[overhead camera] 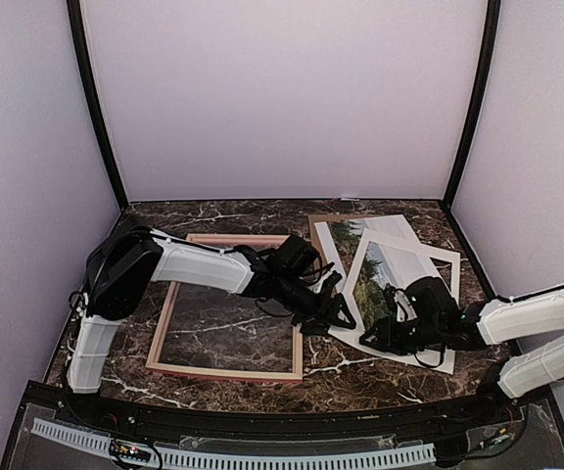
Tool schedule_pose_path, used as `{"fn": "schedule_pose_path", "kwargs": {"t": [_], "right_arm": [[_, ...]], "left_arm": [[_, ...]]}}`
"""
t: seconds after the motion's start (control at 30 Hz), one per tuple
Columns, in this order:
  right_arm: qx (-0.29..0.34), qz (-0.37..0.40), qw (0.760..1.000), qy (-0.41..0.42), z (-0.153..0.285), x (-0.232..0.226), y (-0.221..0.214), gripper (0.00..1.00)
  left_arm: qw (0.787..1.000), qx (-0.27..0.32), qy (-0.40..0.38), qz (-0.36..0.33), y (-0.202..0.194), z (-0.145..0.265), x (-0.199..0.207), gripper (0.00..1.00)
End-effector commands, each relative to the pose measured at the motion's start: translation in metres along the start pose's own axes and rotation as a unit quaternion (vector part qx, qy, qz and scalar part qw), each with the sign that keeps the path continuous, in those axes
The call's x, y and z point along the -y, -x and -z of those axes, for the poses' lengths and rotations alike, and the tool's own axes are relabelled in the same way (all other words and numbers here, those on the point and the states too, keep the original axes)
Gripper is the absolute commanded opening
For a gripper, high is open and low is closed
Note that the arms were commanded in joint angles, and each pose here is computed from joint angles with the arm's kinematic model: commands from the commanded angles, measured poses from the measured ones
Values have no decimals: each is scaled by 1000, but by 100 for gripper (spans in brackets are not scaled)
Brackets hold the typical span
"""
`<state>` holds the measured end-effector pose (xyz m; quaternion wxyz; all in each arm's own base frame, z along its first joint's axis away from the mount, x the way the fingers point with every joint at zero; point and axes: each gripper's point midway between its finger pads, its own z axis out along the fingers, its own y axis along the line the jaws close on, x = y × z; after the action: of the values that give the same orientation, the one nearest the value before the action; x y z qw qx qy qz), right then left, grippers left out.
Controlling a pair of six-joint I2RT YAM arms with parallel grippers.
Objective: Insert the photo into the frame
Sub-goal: Pick up the mat board from the photo.
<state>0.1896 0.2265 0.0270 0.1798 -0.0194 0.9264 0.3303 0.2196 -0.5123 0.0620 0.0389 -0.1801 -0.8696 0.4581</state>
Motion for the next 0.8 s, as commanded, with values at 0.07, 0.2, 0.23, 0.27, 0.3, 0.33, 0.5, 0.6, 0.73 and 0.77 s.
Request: {"fn": "schedule_pose_path", "kwargs": {"t": [0.07, 0.2, 0.23, 0.27, 0.3, 0.33, 0.5, 0.6, 0.73, 0.77], "right_arm": [[-22, -3, 999, -24, 0, 15, -19, 41], [-20, -2, 1000, -23, 1, 15, -18, 41], [-19, -2, 1000, -22, 1, 14, -18, 41], [-17, -2, 1000, -21, 2, 14, -17, 41], [-16, -1, 1000, -19, 3, 13, -17, 41], [-14, -1, 1000, -17, 3, 11, -16, 41], [-4, 3, 1000, -8, 9, 5, -11, 40], [3, 4, 1000, -4, 13, 2, -8, 40], [6, 4, 1000, -1, 16, 0, -7, 40], [8, 4, 1000, -1, 16, -1, -6, 40]], "left_arm": [[996, 9, -79, -36, 7, 11, 36, 67], [996, 17, -81, -42, 12, 13, 36, 64], [996, 19, -79, -42, 13, 12, 34, 63], [996, 20, -73, -43, 14, 12, 32, 60], [997, 17, -64, -41, 12, 10, 26, 58], [997, 19, -57, -42, 15, 8, 23, 55], [998, 14, -31, -43, 16, -1, 6, 41], [999, 17, -26, -45, 20, -5, 2, 35], [998, 20, -28, -53, 25, -8, 3, 26], [998, 21, -30, -58, 26, -8, 6, 22]]}}
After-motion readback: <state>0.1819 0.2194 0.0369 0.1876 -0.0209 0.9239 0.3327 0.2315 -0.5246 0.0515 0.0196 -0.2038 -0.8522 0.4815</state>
